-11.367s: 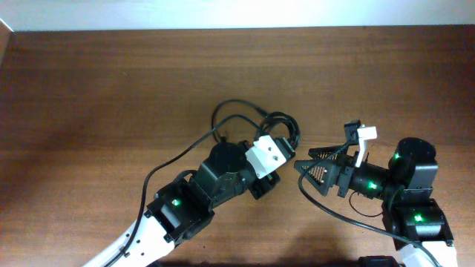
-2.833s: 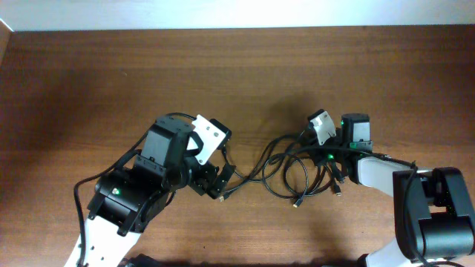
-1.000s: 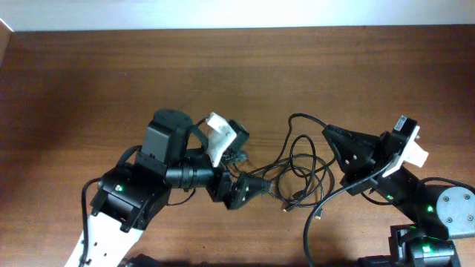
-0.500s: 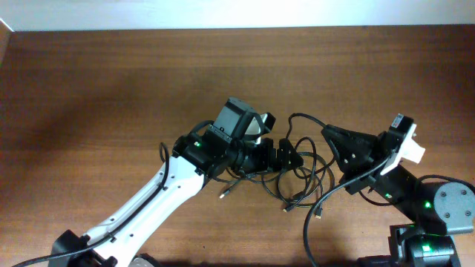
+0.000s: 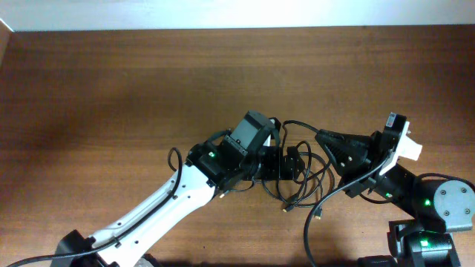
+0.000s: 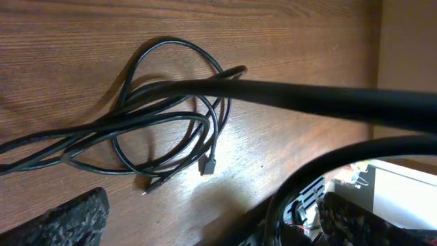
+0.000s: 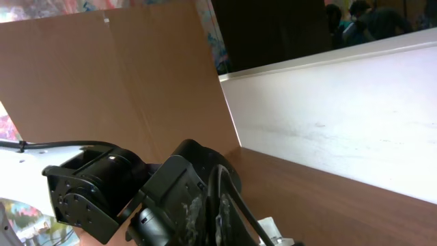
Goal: Untangle cables
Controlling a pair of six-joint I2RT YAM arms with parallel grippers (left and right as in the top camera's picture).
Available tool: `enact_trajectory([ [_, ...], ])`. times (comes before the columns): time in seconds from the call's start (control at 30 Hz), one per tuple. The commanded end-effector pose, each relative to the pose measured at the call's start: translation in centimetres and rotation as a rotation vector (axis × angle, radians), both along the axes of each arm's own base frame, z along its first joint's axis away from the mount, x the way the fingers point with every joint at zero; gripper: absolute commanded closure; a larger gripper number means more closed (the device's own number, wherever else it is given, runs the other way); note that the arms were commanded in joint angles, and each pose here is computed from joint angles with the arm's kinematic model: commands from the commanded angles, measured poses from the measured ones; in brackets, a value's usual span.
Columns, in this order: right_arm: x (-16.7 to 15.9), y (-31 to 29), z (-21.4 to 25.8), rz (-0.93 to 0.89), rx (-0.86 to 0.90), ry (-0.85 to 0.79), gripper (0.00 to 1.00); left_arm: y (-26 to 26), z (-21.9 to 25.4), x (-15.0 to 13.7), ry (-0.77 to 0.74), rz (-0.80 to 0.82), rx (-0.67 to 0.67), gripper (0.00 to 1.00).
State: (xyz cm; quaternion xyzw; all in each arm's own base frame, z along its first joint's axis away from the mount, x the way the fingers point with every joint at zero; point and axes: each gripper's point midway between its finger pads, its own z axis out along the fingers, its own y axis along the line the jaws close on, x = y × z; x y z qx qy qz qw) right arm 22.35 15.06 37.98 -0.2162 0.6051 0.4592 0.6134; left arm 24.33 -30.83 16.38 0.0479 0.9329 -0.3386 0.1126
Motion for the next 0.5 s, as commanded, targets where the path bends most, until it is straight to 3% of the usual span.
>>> enact_trajectory([
  [0.0, -0.7, 0.3, 0.6, 0.026, 0.002, -0.015, 0.96, 1.3, -0.8, 0.6, -0.022, 0.052, 0.077, 0.01],
  [0.2, -0.7, 0.3, 0.6, 0.026, 0.002, -0.015, 0.96, 10.1, -5.1, -2.0, 0.069, 0.158, 0.512, 0.01],
  [0.37, -0.6, 0.3, 0.6, 0.024, 0.002, -0.015, 0.96, 15.3, -5.6, -3.8, 0.1, 0.178, 0.762, 0.01],
  [0.47, -0.6, 0.3, 0.6, 0.024, 0.002, -0.014, 0.96, 16.6, -5.5, -3.7, 0.105, 0.204, 0.804, 0.01],
])
